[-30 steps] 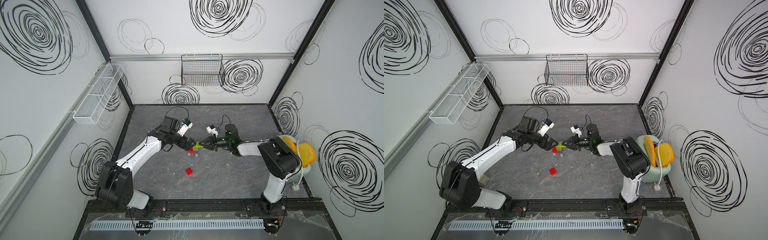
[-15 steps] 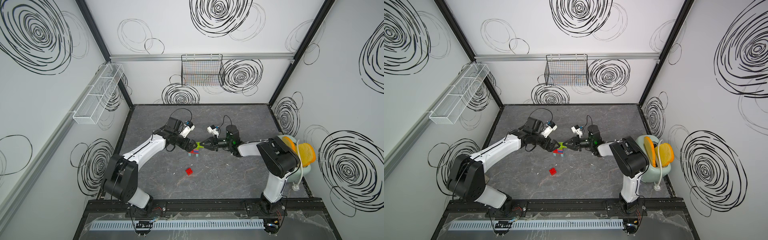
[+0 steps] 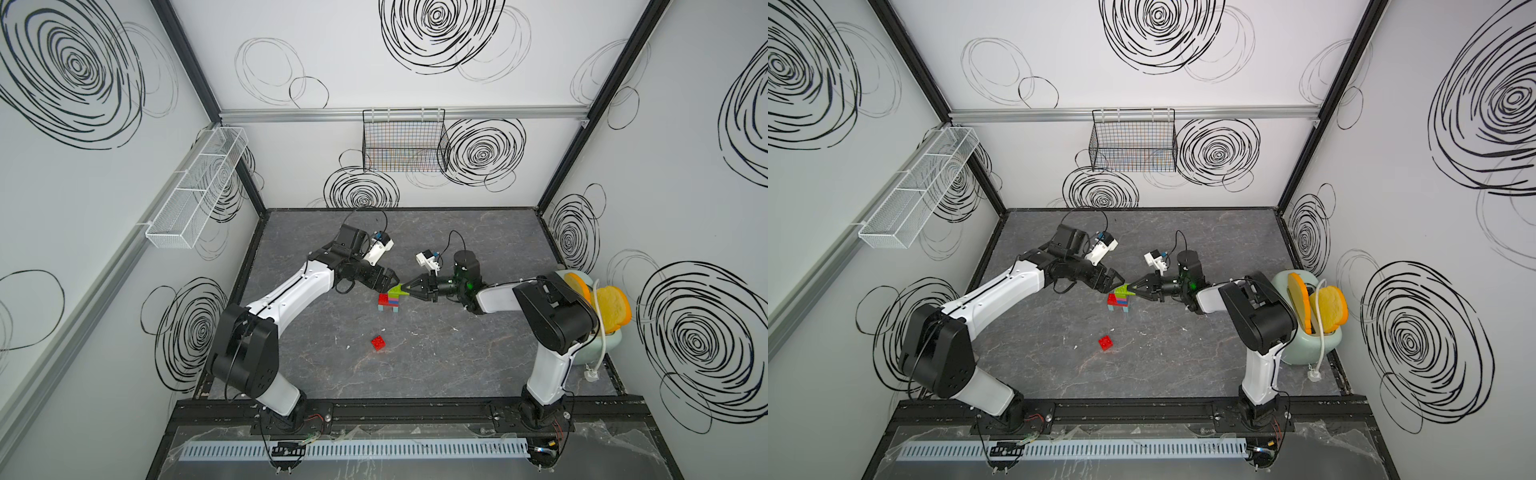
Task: Assemble a giraffe with lego
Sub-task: Assemble the lego brick with the lego brick.
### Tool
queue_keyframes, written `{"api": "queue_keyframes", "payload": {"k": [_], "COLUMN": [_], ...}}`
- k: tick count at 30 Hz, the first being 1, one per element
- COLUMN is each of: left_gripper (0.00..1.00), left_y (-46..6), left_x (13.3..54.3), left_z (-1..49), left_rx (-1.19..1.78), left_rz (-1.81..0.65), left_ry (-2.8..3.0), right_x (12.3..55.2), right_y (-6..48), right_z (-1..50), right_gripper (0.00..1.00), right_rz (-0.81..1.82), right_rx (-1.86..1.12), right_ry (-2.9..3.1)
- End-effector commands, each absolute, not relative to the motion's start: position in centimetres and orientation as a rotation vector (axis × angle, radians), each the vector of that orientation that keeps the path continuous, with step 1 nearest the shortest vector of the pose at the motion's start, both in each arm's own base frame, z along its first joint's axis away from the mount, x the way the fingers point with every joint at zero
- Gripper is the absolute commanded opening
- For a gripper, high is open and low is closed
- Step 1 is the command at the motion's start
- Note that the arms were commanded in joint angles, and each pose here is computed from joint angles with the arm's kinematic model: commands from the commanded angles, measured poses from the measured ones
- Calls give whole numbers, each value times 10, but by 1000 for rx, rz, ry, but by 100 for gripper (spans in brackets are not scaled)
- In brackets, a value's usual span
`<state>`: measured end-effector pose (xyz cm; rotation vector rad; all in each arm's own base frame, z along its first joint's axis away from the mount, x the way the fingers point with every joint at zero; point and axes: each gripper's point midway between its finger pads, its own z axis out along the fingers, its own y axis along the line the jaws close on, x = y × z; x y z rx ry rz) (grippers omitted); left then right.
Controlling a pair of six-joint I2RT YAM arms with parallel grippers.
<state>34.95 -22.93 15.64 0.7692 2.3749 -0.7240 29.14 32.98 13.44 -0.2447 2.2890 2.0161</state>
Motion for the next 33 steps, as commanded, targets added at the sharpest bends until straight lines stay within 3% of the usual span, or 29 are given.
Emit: {"api": "queue_keyframes", "payload": {"k": [1,7,16,26,28,33], "left_gripper": [89,83,78,77,79,99], "left_y": [-226,-215,-209,-209,-210,-213], "left_x": [352,347,334,330,331,336], "left_z": [131,95,81,78,82,109], "left_rx": [745,717,752,773,768,764], "left_rz": [-718,-644,-589,-586,-587,-596], "left_ry": [2458,2550,2566,2565,2552,2479], "right_x": [283,285,290,296,295,287], "right_y": [321,322,322,297,292,277], "right_z": [83,83,105,135,142,157], "right_gripper": [0,0,31,46,50,57], "right_rz": [1961,1959,1931,1814,1757,1521], "right_rx": [-47,-45,-96,-121,-150,-195], "right_ry": [2500,2506,2480,2422,2416,2416]}}
